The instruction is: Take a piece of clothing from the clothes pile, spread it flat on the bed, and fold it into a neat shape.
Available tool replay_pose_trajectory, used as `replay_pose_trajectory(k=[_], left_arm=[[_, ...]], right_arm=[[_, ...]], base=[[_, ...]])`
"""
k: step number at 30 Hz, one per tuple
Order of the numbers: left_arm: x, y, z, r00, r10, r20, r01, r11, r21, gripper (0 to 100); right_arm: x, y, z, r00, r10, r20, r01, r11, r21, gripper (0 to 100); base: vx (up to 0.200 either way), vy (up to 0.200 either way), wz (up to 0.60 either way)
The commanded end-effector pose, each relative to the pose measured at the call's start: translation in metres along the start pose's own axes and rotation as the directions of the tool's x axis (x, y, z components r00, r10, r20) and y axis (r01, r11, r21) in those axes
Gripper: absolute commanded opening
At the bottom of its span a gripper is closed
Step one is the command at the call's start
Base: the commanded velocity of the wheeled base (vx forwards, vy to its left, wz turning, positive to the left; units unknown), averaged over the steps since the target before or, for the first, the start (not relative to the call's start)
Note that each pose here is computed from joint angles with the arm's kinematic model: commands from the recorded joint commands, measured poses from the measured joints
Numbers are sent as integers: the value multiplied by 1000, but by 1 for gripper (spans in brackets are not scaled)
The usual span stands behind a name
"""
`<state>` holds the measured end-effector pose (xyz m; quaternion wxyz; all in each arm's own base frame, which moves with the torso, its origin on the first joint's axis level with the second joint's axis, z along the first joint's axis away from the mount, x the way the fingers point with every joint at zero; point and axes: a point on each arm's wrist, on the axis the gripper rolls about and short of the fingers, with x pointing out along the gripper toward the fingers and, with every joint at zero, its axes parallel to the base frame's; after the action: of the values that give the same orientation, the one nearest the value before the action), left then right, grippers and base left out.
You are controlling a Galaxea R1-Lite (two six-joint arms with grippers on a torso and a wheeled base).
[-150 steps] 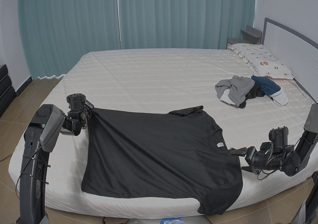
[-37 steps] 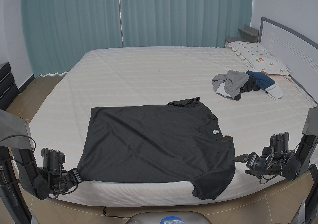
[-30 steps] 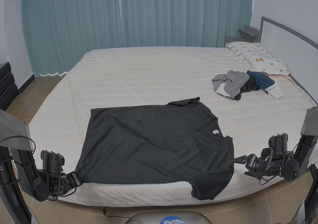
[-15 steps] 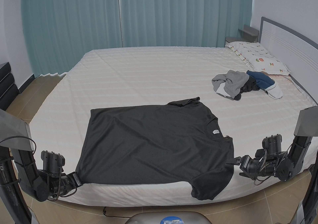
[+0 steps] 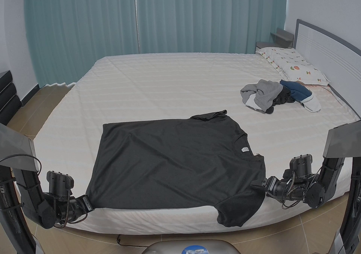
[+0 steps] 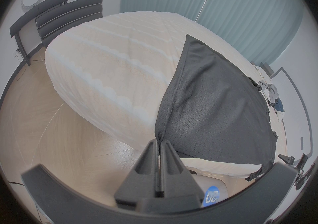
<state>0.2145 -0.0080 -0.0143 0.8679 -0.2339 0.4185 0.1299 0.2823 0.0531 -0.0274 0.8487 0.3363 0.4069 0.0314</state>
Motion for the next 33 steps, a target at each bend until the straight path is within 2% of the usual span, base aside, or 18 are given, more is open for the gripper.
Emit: replay_pose_trajectory(k=[1,11,31,32,33], left_arm=[[0,0,0,1000,2,-2,-2,1000,0,0],[1,0,0,1000,3,-2,-3,1000,-1,0],[0,2,-2,1000,15,-14,-14,1000,6,0],[1,2,-2,1000,15,-14,-15,1000,4,100],[1,2,-3,1000,15,-15,-15,1000,4,100]], right_arm=[[6,-2,-7,1000,-18,-13,18,1000,-6,0],[-6,-8,-10,996,-85,27,86,996,-34,0],[-18,-10,-14,995,-97,22,98,993,-61,0],[-17,-10,-14,995,-96,21,97,993,-61,0],[-17,-10,-14,995,-95,22,96,993,-62,0]], base=[[0,0,0],[0,0,0],[0,0,0],[0,0,0],[0,0,0]])
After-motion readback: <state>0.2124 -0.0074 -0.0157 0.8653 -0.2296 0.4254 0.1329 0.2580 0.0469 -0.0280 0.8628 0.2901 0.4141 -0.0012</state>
